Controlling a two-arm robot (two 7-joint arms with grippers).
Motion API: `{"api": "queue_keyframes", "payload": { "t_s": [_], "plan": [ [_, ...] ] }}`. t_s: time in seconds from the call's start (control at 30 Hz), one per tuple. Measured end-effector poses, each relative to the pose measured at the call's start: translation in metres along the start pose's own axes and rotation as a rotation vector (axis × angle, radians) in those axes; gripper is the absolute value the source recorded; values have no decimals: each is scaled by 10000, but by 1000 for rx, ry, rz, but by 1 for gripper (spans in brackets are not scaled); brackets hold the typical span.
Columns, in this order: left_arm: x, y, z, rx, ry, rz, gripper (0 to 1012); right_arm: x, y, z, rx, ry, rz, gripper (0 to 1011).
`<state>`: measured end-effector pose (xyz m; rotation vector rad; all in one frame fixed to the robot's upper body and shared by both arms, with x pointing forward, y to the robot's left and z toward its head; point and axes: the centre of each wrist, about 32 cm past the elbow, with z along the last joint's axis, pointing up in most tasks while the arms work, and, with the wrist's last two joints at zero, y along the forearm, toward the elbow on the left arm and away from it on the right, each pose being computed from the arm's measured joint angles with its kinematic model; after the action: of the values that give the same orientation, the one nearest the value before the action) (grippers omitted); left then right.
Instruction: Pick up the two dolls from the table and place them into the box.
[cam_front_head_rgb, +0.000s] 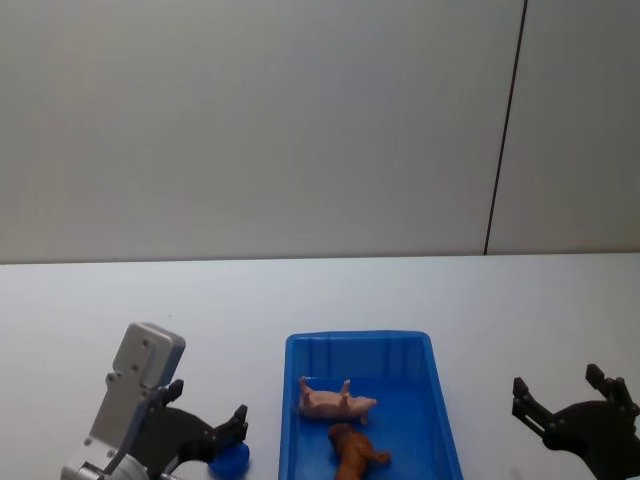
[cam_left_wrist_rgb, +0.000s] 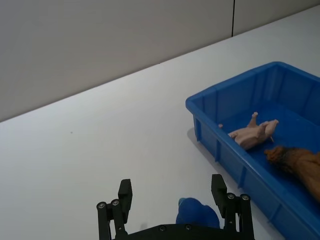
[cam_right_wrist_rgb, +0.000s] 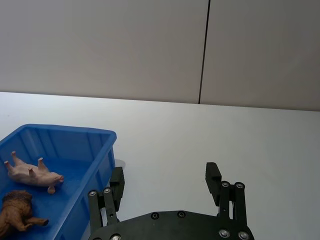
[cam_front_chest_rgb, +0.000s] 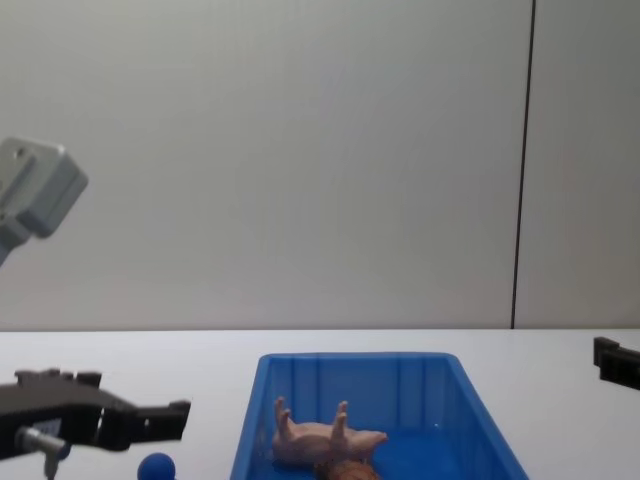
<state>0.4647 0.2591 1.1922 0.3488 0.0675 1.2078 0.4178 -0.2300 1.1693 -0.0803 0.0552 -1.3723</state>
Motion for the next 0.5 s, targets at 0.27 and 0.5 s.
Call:
{"api": "queue_keyframes", "payload": {
  "t_s": [0.27, 0.5],
  "plan": [
    [46, -21, -117, 37, 29, -33, 1001, 3, -2, -1, 0, 0, -1, 1001],
    [51, -83, -201, 50, 51, -70, 1001, 2, -3, -3, -1, 0, -2, 1001]
  ]
}}
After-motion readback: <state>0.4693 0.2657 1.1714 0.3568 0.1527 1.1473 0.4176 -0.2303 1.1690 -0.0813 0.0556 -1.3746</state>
